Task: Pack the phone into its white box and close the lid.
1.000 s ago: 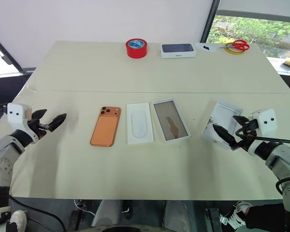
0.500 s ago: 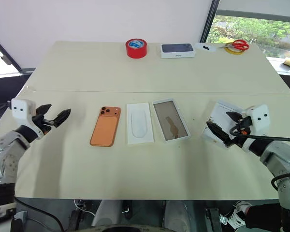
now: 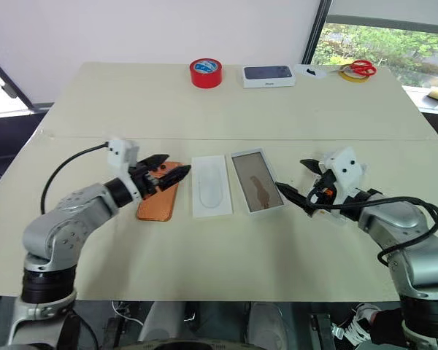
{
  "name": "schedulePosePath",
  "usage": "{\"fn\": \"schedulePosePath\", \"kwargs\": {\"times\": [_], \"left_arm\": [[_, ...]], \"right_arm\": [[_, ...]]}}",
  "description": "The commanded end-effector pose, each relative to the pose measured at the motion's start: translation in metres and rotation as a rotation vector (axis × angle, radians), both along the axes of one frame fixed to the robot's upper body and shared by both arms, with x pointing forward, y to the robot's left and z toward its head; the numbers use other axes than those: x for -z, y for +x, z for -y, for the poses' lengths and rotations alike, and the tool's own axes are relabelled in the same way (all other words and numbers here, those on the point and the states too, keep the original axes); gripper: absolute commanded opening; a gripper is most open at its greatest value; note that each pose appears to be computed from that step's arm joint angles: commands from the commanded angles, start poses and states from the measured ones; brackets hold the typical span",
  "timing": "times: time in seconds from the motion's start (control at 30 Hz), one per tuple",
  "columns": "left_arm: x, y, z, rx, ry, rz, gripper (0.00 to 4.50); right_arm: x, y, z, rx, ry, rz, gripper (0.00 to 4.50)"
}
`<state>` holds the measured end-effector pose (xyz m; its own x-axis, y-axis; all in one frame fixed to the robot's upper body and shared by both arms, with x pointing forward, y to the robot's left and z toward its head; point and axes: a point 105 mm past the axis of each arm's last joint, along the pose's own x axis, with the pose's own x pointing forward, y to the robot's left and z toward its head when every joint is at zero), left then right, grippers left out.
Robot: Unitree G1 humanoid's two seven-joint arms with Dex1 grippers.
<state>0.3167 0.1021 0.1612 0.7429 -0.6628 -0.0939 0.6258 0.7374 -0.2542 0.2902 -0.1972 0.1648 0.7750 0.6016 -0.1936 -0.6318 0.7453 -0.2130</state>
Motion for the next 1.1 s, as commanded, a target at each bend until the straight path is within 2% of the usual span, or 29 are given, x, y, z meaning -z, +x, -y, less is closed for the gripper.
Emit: {"fn": "schedulePosePath", "kwargs": {"times": [0.03, 0.27, 0.53, 0.77, 0.97, 1.07, 1.1], "left_arm": [[-0.014, -0.001, 0.008, -0.025, -0.025, -0.015, 4.47], [0.004, 0.002, 0.005, -0.099, 0.079, -0.128, 4.47], [0.011, 0.005, 0.013, -0.124, 0.032, -0.28, 4.47], [0.026, 0.006, 0.027, -0.118, 0.031, -0.437, 4.47], [0.031, 0.008, 0.03, -0.128, 0.033, -0.488, 4.47], [0.034, 0.009, 0.031, -0.13, 0.041, -0.504, 3.65], [0.035, 0.009, 0.031, -0.132, 0.038, -0.511, 3.21]], "right_arm": [[-0.013, -0.004, -0.007, -0.037, -0.043, 0.059, 4.5], [-0.009, -0.005, -0.013, -0.076, -0.077, 0.048, 4.5], [-0.004, -0.006, -0.017, -0.113, -0.099, 0.03, 4.5], [-0.004, -0.021, -0.031, -0.25, -0.106, -0.014, 4.5], [-0.007, -0.023, -0.035, -0.278, -0.092, -0.014, 4.5], [-0.007, -0.023, -0.036, -0.283, -0.09, -0.014, 4.5], [-0.007, -0.023, -0.037, -0.284, -0.09, -0.013, 4.5]]}}
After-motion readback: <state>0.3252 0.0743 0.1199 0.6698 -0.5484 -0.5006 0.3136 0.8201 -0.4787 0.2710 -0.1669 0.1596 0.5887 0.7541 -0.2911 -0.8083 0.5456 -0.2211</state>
